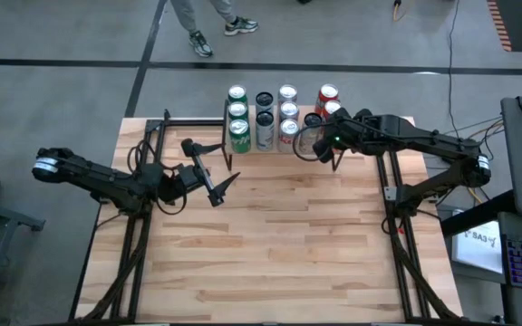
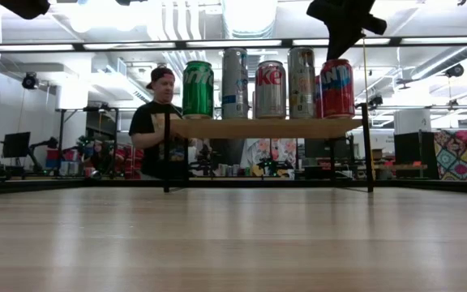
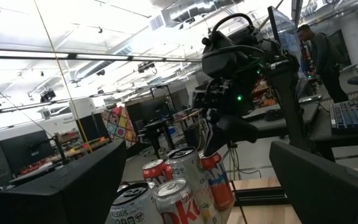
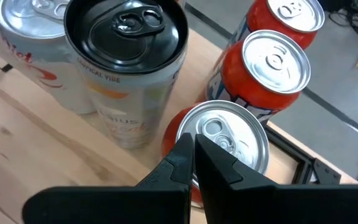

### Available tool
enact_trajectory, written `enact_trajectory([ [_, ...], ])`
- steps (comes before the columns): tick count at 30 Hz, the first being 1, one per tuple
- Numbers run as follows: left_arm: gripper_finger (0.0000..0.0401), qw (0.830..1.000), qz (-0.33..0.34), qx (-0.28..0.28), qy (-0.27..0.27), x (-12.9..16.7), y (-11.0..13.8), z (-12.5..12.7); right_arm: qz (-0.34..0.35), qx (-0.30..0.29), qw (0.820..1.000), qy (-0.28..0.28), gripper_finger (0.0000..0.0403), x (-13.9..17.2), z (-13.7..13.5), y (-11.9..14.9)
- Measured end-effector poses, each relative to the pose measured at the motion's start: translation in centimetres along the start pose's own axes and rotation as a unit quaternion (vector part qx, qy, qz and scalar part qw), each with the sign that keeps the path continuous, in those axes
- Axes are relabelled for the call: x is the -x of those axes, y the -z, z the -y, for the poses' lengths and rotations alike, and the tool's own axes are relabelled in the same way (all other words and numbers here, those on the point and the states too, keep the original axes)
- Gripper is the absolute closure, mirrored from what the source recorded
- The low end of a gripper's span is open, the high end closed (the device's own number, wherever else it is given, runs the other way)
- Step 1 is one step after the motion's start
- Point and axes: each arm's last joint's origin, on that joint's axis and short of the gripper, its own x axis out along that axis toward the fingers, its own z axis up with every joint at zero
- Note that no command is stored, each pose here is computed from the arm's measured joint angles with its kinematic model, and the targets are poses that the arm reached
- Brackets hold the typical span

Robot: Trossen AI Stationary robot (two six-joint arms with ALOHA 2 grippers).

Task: Place canned beverage on shelf
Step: Put the orange soda can on the shelf aligned with the other orange soda cans

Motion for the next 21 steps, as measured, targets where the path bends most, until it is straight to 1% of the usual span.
enact_trajectory([
  [6, 0.002, 1.0, 0.0, 0.0, 0.0, 0.0, 0.0, 0.0, -0.005, 0.035, 0.999, -0.009, 0.0394, 0.0, 0.0, 0.0],
  [15, 0.002, 1.0, -0.001, 0.0, 0.0, 0.0, 0.0, 0.0, 0.001, 0.039, 0.999, 0.0, 0.0394, 0.3, 0.2, -0.1],
  [21, 0.002, 1.0, -0.001, -0.001, 0.0, 0.0, 0.0, 0.0, 0.011, 0.034, 0.999, -0.009, 0.0394, 1.0, 0.4, -0.5],
])
